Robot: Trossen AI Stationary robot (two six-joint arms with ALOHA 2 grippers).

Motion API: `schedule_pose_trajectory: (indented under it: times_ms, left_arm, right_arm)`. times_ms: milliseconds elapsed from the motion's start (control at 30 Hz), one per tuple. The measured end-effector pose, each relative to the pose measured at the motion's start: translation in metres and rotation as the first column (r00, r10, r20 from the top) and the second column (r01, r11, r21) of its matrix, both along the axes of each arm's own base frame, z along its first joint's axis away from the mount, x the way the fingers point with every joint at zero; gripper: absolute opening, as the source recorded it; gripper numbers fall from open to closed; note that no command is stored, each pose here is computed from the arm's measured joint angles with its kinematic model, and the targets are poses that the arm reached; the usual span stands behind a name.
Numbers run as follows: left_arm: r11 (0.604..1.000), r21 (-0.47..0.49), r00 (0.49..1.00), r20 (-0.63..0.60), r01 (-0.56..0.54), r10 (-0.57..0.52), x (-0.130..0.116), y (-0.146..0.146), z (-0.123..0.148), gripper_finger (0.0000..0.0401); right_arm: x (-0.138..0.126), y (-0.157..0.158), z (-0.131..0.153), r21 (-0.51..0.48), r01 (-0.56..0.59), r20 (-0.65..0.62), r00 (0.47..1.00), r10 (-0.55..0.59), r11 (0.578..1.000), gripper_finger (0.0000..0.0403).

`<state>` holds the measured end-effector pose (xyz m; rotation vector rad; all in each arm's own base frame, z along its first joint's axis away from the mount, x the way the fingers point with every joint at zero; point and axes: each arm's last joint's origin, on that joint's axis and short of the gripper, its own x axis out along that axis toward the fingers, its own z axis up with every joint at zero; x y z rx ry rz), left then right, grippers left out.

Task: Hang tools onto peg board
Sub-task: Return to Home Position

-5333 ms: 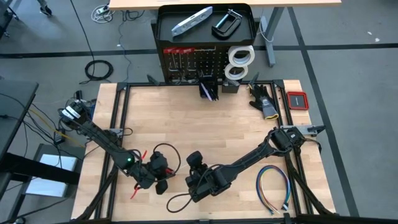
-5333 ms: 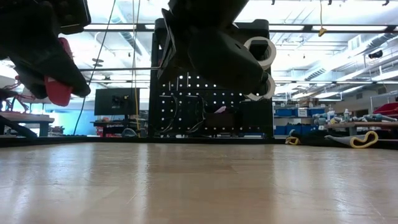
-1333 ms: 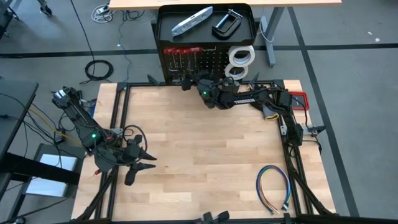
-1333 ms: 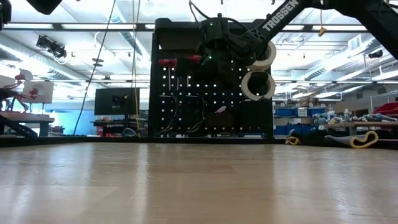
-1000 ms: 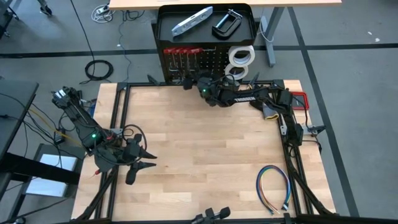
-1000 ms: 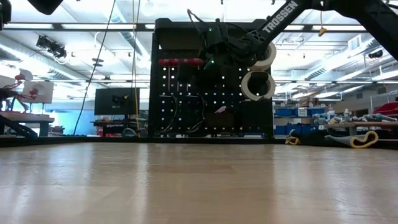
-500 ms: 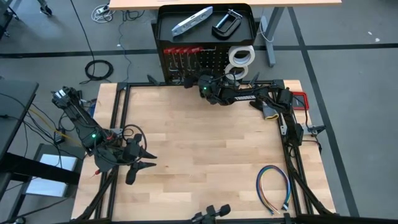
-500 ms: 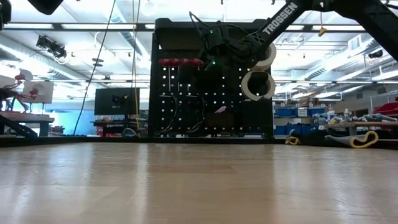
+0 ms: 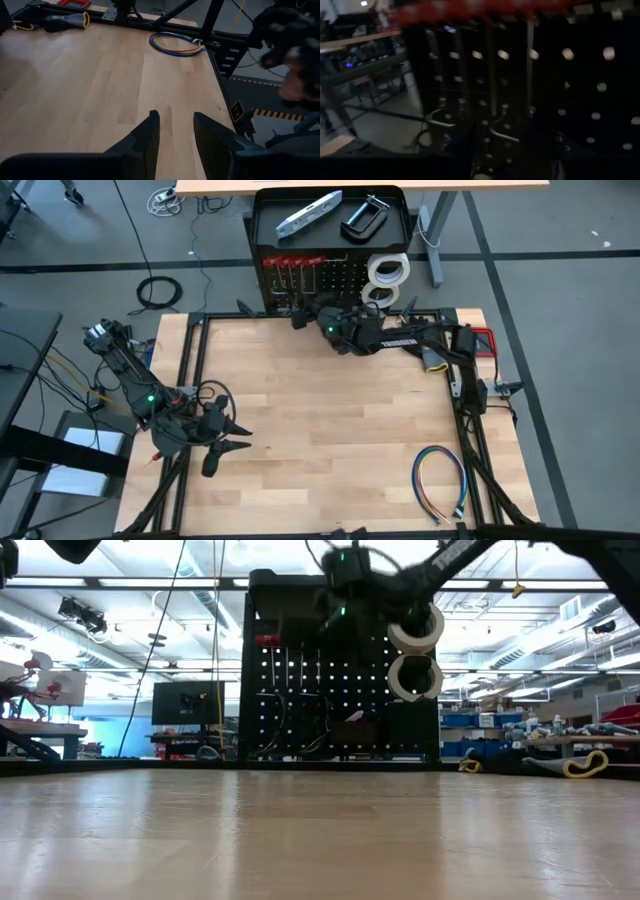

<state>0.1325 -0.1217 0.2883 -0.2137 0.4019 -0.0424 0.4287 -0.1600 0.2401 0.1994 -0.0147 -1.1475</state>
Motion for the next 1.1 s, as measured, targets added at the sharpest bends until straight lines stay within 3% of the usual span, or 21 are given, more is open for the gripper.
schedule_pose_trajectory:
  times_ms: [167,300,400,533,667,733,900,1100]
  left_arm:
    - [1.000,-0.008,1.000,-0.001,-0.001,0.001,0.000,0.000,0.000,0.0125]
    - [0.999,-0.031,1.000,-0.002,-0.009,0.009,0.000,0.000,0.000,0.0125]
    - [1.000,-0.029,1.000,0.003,-0.006,0.006,0.000,0.000,0.001,0.0125]
    - [0.999,-0.038,1.000,0.011,-0.003,0.004,0.001,-0.001,0.002,0.0125]
    - [0.998,-0.058,1.000,0.028,-0.002,0.003,0.001,-0.002,0.004,0.0125]
    - [0.998,-0.068,0.999,0.038,-0.001,0.003,0.002,-0.002,0.005,0.0125]
    - [0.996,-0.085,0.998,0.058,0.002,0.003,0.002,-0.003,0.008,0.0125]
    - [0.982,0.188,0.988,0.148,0.009,-0.037,0.007,-0.001,0.014,0.0125]
  right_arm:
    - [-0.003,0.049,0.030,0.020,-0.130,-0.077,0.988,0.131,0.991,0.0149]
    - [-0.009,0.108,0.042,0.070,-0.323,-0.240,0.913,0.330,0.944,0.0141]
    - [-0.020,0.156,0.045,0.150,-0.496,-0.381,0.770,0.513,0.856,0.0137]
    - [-0.041,0.223,0.037,0.310,-0.650,-0.486,0.519,0.703,0.694,0.0130]
    - [-0.064,0.279,0.027,0.396,-0.704,-0.561,0.323,0.762,0.590,0.0121]
    - [-0.075,0.300,0.025,0.416,-0.722,-0.585,0.253,0.771,0.553,0.0118]
    - [-0.099,0.349,0.038,0.425,-0.769,-0.407,0.308,0.860,0.477,0.0110]
    - [-0.134,0.361,0.088,0.325,-0.867,-0.293,0.288,0.912,0.378,0.0102]
